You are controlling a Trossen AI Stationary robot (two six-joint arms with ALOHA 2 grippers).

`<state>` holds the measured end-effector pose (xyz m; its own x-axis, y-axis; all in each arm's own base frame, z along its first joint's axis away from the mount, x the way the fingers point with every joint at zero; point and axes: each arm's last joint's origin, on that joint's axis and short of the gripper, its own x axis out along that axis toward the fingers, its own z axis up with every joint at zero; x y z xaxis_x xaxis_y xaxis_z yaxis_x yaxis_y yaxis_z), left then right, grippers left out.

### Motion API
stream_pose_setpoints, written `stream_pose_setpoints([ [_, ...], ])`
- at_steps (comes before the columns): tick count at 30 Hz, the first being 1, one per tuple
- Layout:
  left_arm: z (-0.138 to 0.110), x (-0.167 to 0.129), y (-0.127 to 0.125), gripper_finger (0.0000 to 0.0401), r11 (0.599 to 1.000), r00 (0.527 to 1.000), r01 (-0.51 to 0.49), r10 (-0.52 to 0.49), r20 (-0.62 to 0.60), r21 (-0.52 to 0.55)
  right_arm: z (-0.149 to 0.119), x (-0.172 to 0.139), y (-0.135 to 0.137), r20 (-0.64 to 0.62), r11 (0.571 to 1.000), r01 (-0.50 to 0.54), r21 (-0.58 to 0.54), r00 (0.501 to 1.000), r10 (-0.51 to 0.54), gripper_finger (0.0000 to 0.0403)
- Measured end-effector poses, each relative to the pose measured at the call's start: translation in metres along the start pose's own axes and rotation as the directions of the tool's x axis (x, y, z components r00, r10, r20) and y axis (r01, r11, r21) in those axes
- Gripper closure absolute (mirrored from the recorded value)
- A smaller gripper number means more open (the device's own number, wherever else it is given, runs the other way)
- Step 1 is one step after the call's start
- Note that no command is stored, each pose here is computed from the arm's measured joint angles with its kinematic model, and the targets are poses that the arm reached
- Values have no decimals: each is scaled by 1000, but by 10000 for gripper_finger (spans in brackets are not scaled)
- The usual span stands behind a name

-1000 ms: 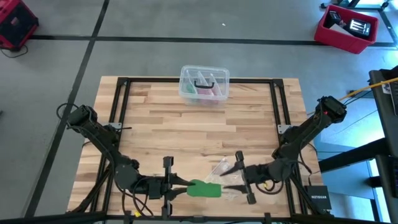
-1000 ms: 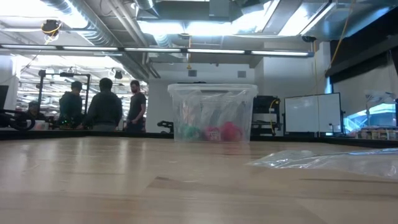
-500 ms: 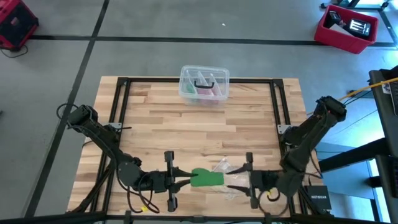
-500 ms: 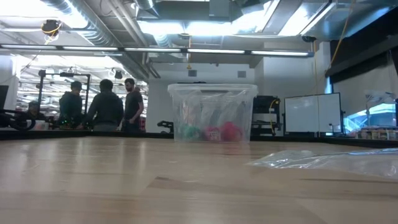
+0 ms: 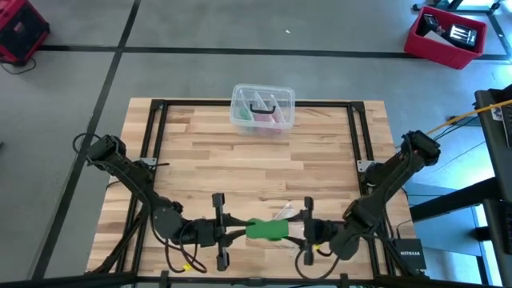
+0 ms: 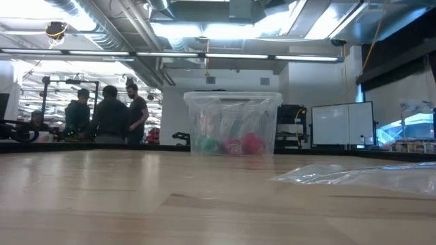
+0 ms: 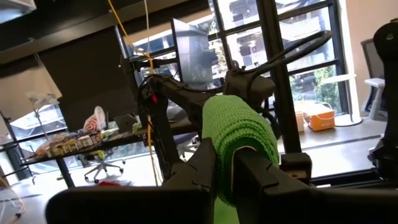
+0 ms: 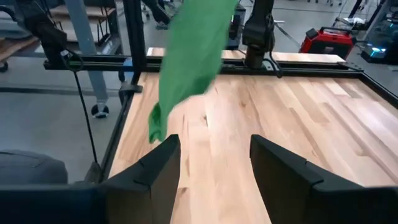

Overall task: Roll bandage
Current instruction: Roll the green bandage

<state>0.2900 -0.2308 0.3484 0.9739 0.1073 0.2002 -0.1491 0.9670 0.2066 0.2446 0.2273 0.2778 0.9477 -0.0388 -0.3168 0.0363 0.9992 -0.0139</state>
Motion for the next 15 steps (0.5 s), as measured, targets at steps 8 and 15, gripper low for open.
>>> stream_pose_setpoints([
  [8, 0, 0, 0, 380, 1000, 1000, -10, 10, -4, 13, 6, -13, 1, -35, 999, 13, -40, 999, -14, 207],
  [15, -2, 4, 6, 380, 996, 996, -82, 81, -29, -31, 16, -45, 19, -82, 997, -61, -54, 995, 57, 207],
])
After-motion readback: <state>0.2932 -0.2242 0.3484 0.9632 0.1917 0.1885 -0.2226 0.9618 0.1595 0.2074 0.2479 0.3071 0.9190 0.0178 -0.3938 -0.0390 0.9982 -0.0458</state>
